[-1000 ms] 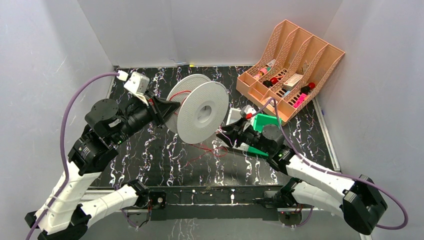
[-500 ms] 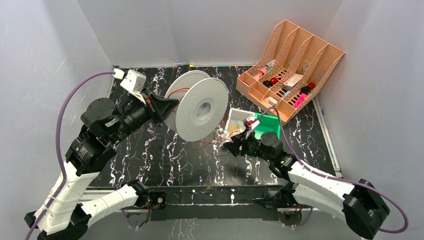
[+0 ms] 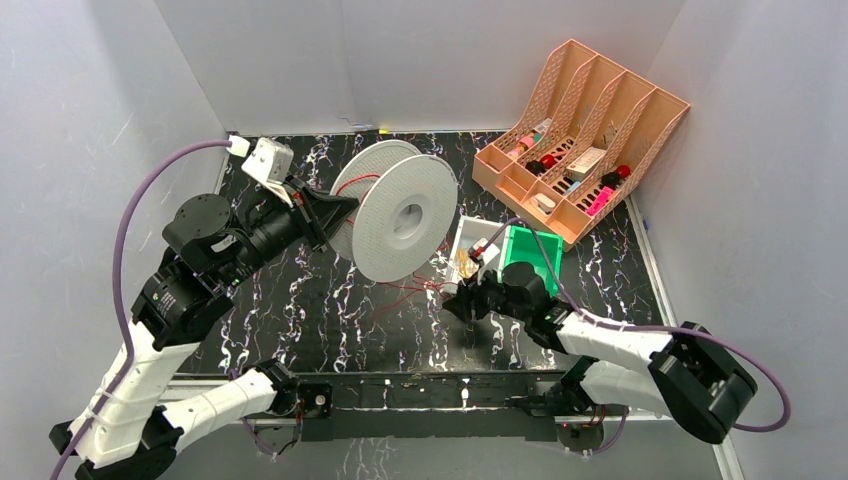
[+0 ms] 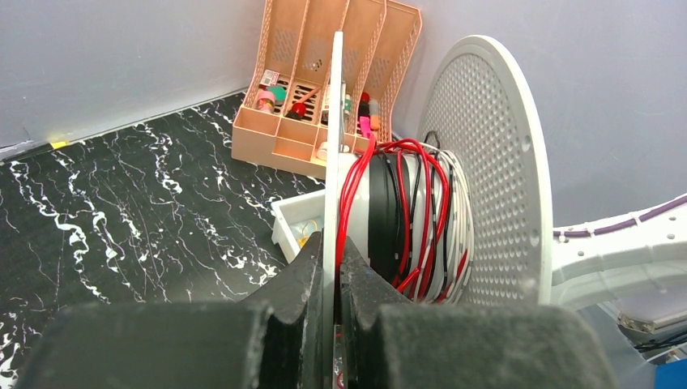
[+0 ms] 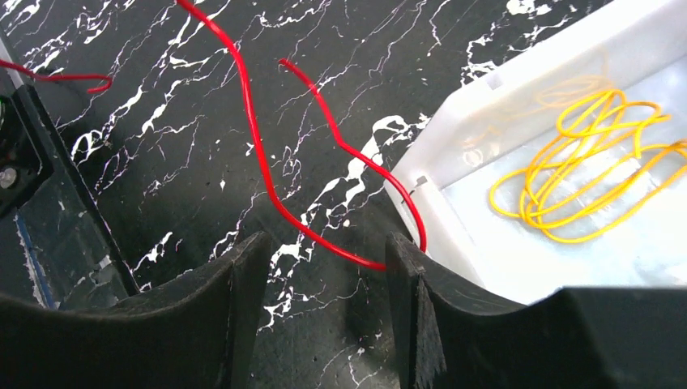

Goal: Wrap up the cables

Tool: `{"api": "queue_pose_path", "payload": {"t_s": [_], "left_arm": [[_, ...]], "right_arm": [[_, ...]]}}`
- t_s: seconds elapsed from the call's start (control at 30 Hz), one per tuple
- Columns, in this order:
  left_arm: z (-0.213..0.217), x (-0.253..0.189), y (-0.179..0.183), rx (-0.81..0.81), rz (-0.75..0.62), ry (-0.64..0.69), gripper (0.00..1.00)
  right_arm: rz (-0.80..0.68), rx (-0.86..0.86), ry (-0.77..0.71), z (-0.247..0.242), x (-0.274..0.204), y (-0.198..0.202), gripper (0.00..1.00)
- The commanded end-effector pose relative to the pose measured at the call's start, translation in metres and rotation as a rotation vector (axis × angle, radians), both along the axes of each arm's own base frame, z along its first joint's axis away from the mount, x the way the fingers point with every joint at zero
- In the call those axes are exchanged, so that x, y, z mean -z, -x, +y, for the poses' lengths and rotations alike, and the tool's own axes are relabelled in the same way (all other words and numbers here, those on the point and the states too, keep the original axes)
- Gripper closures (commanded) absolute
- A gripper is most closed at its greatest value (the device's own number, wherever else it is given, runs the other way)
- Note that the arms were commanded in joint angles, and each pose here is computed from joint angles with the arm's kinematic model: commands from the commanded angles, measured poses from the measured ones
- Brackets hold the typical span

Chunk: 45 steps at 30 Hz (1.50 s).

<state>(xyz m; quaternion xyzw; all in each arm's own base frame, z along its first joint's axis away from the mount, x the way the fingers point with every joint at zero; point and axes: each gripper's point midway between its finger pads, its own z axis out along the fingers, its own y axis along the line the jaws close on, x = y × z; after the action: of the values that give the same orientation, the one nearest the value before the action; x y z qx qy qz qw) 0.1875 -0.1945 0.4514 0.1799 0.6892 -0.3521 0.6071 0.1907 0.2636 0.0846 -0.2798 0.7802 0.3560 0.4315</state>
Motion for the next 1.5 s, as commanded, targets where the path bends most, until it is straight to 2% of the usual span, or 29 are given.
{"api": "queue_pose_path", "payload": {"t_s": [0.0, 0.17, 0.3, 0.37, 0.5, 0.6, 0.73, 1.03, 1.2, 1.47], "left_arm": [[0.009, -0.051, 0.013, 0.004, -0.112, 0.121, 1.0], [0.01, -0.051, 0.012, -0.003, -0.108, 0.122, 1.0], [0.013, -0.051, 0.009, -0.03, -0.1, 0.124, 1.0], [0.016, -0.052, 0.007, -0.048, -0.097, 0.125, 1.0], [0.03, -0.05, -0.004, -0.15, -0.084, 0.131, 1.0], [0.042, -0.046, -0.015, -0.243, -0.073, 0.13, 1.0], [0.054, -0.033, -0.034, -0.369, -0.048, 0.117, 1.0], [0.08, -0.005, -0.071, -0.641, -0.03, 0.078, 1.0], [0.086, 0.004, -0.083, -0.717, -0.042, 0.06, 1.0], [0.082, 0.008, -0.094, -0.744, -0.056, 0.019, 1.0]], "right_arm": [[-0.107, -0.058, -0.104, 0.029, -0.044, -0.016, 0.39], [-0.091, -0.091, -0.116, 0.04, -0.041, -0.018, 0.42], [-0.06, -0.109, -0.105, 0.044, -0.032, -0.017, 0.51], [-0.042, -0.115, -0.104, 0.044, -0.027, -0.015, 0.61], [-0.007, -0.108, -0.103, 0.041, -0.021, -0.01, 0.88], [0.029, -0.098, -0.115, 0.038, -0.018, -0.003, 1.0], [0.062, -0.085, -0.137, 0.042, -0.024, 0.012, 1.0], [0.001, -0.145, -0.168, 0.062, -0.066, 0.062, 1.0], [-0.023, -0.254, -0.123, 0.075, -0.076, 0.097, 1.0], [-0.023, -0.423, -0.081, 0.092, -0.072, 0.153, 1.0]]}}
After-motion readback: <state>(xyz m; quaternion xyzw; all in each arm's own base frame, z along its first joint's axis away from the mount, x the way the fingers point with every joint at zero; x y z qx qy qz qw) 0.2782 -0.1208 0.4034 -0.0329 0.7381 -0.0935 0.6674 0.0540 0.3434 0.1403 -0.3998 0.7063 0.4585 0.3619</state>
